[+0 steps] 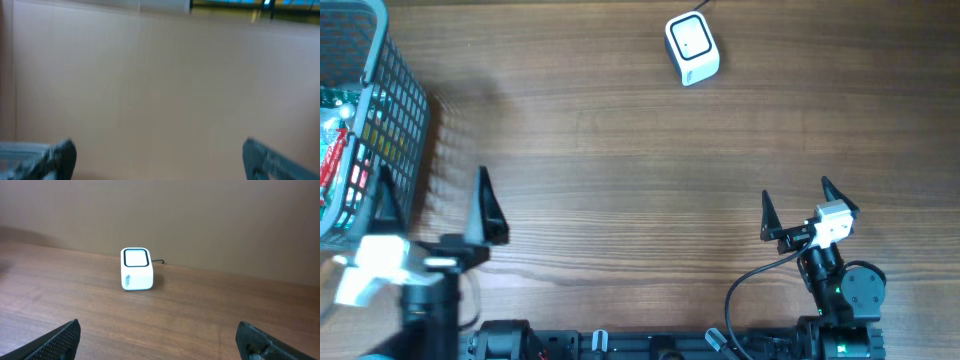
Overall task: Scan the item barcode
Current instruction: 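Reach the left gripper into the basket and grasp the yellow oil bottle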
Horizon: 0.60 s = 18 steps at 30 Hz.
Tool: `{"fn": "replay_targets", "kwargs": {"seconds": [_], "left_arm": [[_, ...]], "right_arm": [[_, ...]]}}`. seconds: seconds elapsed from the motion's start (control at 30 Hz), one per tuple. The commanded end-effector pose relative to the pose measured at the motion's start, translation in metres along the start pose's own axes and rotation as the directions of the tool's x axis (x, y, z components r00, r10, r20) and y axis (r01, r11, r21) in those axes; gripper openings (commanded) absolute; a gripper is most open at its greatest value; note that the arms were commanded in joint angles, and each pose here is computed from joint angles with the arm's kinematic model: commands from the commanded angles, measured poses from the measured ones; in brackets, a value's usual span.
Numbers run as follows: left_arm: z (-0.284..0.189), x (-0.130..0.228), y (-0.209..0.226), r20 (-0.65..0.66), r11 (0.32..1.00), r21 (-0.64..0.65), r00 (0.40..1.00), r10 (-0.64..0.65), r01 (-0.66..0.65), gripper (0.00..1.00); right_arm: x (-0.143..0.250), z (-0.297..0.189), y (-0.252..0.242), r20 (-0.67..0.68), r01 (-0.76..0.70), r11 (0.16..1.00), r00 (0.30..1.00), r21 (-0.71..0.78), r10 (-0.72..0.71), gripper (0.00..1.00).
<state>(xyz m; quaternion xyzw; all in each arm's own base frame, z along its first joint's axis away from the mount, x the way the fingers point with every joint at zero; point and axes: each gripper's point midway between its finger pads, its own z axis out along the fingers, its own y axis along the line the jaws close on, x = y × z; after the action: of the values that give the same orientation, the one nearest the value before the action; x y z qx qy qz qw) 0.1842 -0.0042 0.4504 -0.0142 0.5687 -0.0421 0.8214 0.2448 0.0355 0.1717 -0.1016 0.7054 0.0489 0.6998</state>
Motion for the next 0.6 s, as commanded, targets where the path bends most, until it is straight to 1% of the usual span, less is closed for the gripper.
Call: {"fn": "replay_targets", "kwargs": {"seconds": [0.0, 0.03, 0.1, 0.17, 0.27, 0.37, 0.43, 0.57], "left_arm": [[0.046, -0.034, -0.014, -0.203, 0.993, 0.073, 0.973, 0.110, -0.097, 1.00], [0.059, -0.036, -0.016, -0.279, 0.989, 0.092, 0.951, 0.134, -0.112, 1.00], [0.087, -0.032, -0.015, -0.439, 0.987, 0.108, 0.886, 0.151, -0.115, 1.00], [0.107, -0.025, -0.014, -0.523, 0.989, 0.110, 0.840, 0.142, -0.099, 1.00], [0.141, -0.019, -0.013, -0.557, 0.990, 0.110, 0.819, 0.139, -0.093, 1.00], [0.168, 0.019, -0.008, -0.629, 0.990, 0.108, 0.765, 0.135, -0.086, 1.00], [0.186, 0.040, 0.007, -0.653, 0.983, 0.091, 0.735, 0.182, -0.162, 1.00], [0.206, 0.076, 0.055, -0.723, 0.962, -0.045, 0.674, 0.155, -0.269, 1.00]], "right_arm": [[0.000, 0.000, -0.004, 0.000, 0.001, 1.000, 1.000, 0.022, -0.001, 1.00], [0.000, 0.000, -0.004, 0.000, 0.001, 1.000, 1.000, 0.022, -0.001, 1.00], [0.000, 0.000, -0.004, 0.000, 0.002, 1.000, 1.000, 0.022, -0.002, 1.00], [0.000, 0.000, -0.004, 0.000, 0.002, 1.000, 1.000, 0.022, -0.002, 1.00], [0.000, 0.000, -0.004, 0.000, 0.002, 1.000, 1.000, 0.022, -0.002, 1.00], [0.000, 0.000, -0.004, 0.000, 0.002, 1.000, 1.000, 0.022, -0.002, 1.00], [0.000, 0.000, -0.004, 0.000, 0.002, 1.000, 1.000, 0.022, -0.002, 1.00], [0.000, 0.000, -0.004, 0.000, 0.001, 1.000, 1.000, 0.022, -0.001, 1.00]]}}
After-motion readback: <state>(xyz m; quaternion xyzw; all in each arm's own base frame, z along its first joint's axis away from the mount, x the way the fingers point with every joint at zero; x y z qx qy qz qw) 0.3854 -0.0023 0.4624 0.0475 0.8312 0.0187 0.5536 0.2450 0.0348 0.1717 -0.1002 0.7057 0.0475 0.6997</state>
